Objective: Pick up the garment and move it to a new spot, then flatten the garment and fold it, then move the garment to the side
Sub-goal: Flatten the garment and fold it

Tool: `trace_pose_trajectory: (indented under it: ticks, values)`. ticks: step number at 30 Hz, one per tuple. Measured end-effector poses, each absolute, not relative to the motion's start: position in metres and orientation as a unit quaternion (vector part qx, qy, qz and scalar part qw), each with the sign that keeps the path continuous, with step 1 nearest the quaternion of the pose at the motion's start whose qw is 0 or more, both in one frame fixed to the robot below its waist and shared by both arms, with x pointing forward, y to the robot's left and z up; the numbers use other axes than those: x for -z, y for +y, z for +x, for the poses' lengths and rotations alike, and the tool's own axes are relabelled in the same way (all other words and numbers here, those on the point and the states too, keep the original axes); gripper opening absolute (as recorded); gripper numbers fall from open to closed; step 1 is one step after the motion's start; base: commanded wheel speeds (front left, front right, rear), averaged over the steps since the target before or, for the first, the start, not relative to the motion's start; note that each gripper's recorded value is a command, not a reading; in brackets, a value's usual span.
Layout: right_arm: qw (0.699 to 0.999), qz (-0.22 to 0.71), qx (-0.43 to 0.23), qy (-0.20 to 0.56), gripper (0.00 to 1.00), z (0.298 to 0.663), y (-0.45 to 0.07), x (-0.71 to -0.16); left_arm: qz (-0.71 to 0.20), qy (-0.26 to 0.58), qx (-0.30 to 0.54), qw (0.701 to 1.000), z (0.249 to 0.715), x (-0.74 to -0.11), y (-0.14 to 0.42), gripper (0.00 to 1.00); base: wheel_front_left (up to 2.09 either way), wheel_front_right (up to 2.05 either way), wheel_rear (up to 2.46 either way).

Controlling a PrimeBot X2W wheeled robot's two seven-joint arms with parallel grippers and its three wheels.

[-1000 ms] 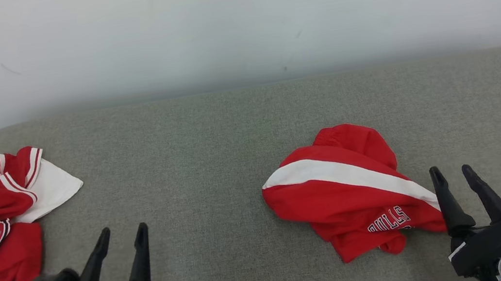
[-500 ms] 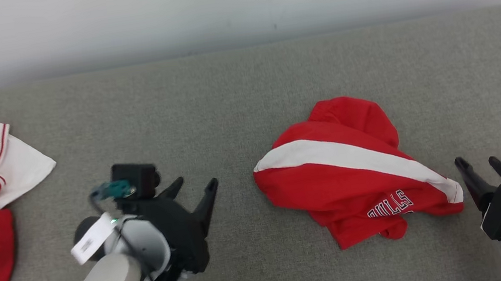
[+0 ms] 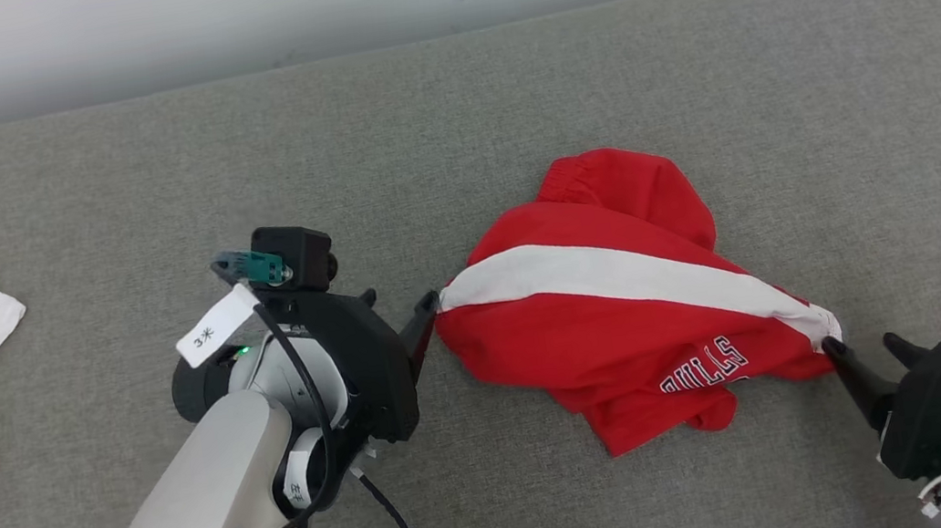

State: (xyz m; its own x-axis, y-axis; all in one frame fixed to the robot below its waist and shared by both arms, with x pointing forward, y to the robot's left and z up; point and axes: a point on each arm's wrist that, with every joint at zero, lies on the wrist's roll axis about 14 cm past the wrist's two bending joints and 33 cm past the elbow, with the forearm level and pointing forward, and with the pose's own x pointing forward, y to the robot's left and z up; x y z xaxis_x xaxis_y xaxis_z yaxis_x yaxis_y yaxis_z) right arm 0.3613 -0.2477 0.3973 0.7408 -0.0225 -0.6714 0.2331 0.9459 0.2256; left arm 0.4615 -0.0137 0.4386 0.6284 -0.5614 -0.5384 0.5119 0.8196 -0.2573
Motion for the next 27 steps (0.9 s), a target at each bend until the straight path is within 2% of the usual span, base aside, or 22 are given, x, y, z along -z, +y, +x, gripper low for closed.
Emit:
trace_pose_trajectory:
  ticks: [13, 22, 25, 27]
  values:
    - [0.93, 0.145, 0.048, 0.334, 1.0, 0.391, -0.236, -0.406, -0.079, 0.35, 0.332, 0.872, 0.45, -0.437, -0.032, 1.0, 0.0, 0.0, 0.0]
    - [0.919, 0.139, 0.045, 0.365, 1.0, 0.392, -0.233, -0.396, -0.089, 0.367, 0.332, 0.864, 0.448, -0.433, -0.032, 1.0, 0.0, 0.0, 0.0]
    - [0.913, 0.14, 0.046, 0.379, 1.0, 0.389, -0.234, -0.389, -0.09, 0.377, 0.333, 0.86, 0.446, -0.429, -0.033, 0.84, 0.0, 0.0, 0.0]
    - [0.91, 0.142, 0.043, 0.388, 1.0, 0.388, -0.231, -0.385, -0.091, 0.388, 0.334, 0.855, 0.444, -0.425, -0.034, 0.81, 0.0, 0.0, 0.0]
